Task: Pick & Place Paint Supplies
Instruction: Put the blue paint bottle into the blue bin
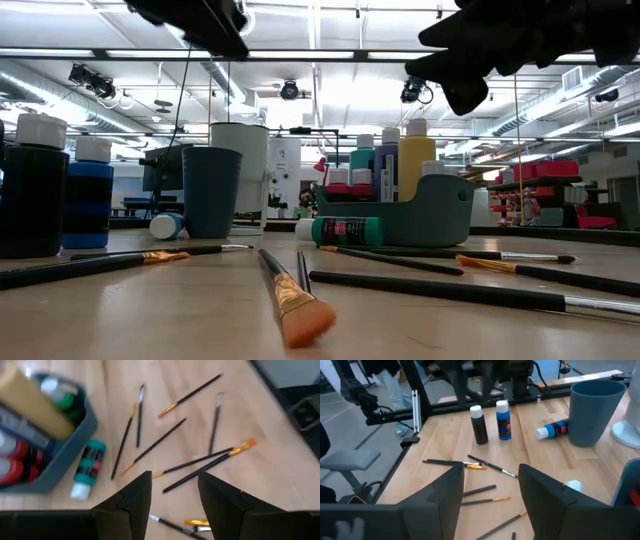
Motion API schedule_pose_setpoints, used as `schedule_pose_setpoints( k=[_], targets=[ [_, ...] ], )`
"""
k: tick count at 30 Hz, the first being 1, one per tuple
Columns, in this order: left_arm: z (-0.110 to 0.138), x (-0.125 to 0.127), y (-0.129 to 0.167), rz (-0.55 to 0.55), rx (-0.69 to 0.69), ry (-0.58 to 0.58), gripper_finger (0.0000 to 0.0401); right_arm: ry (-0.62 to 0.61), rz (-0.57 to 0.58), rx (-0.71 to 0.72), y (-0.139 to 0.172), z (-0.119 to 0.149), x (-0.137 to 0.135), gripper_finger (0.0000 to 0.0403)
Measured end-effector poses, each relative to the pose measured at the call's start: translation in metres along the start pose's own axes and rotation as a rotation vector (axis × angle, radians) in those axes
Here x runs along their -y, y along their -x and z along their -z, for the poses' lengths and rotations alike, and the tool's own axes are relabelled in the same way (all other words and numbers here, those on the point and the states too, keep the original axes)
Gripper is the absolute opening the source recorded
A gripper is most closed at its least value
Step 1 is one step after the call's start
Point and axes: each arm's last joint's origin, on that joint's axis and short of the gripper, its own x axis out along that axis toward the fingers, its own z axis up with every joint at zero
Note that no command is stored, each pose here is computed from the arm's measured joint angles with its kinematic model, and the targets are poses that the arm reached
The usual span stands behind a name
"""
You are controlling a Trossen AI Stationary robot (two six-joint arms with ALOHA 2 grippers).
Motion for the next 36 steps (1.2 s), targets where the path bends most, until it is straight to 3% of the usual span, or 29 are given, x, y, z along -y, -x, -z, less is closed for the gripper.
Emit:
schedule_pose_setpoints(
  k=[8, 16, 20, 27, 31, 36],
  targets=[
    [0.01, -0.006, 0.04, -0.043, 0.069, -0.007, 0.0171, 0.008, -0.022, 0.001, 0.0, 0.0, -0.001, 0.019],
    [0.08, -0.011, 0.058, -0.025, 0.304, 0.13, 0.0171, 0.006, -0.022, 0.001, 0.0, 0.0, -0.001, 0.019],
    [0.104, -0.013, 0.065, -0.021, 0.419, 0.163, 0.0171, 0.006, -0.023, -0.002, 0.0, 0.0, -0.001, 0.019],
    [0.128, -0.013, 0.063, -0.036, 0.403, 0.096, 0.0171, 0.006, -0.022, -0.002, 0.0, 0.0, -0.001, 0.019],
    [0.133, -0.014, 0.058, -0.085, 0.373, 0.116, 0.0171, 0.006, -0.021, -0.001, 0.0, 0.0, -0.001, 0.019],
    [0.137, -0.011, 0.052, 0.0, 0.31, 0.111, 0.0171, 0.006, -0.021, 0.001, 0.0, 0.0, -0.001, 0.019]
  ],
)
